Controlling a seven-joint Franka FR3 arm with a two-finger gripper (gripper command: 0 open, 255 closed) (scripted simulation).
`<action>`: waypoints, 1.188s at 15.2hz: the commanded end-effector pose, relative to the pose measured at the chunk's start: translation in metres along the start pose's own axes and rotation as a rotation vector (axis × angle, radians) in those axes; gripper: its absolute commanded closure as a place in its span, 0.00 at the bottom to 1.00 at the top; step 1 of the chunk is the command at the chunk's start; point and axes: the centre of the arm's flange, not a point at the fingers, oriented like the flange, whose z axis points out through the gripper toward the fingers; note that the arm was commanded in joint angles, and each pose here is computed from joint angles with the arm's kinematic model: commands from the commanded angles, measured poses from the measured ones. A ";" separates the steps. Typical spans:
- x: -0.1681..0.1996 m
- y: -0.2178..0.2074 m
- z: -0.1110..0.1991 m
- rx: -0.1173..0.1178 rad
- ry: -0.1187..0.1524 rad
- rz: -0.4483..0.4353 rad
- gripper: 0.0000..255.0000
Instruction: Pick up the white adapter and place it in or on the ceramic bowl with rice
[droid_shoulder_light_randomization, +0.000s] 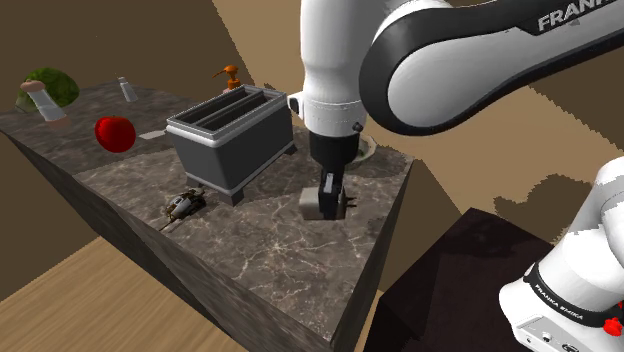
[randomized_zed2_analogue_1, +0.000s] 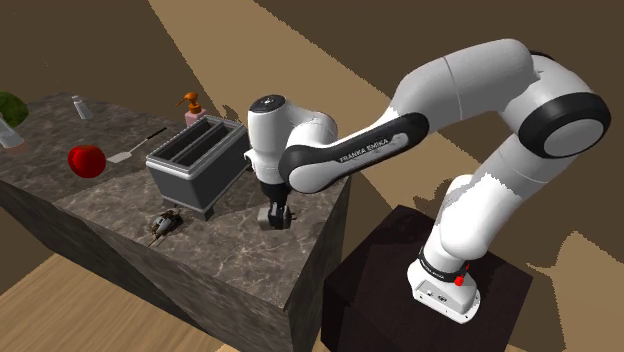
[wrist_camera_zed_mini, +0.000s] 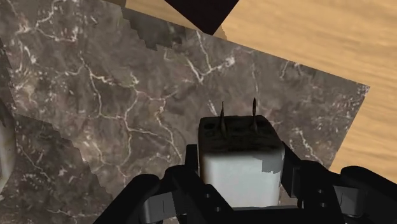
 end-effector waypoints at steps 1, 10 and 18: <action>-0.001 0.000 -0.010 0.000 0.000 0.000 1.00; -0.001 0.001 -0.058 0.000 0.000 0.000 1.00; -0.001 0.093 -0.058 0.000 0.000 0.000 1.00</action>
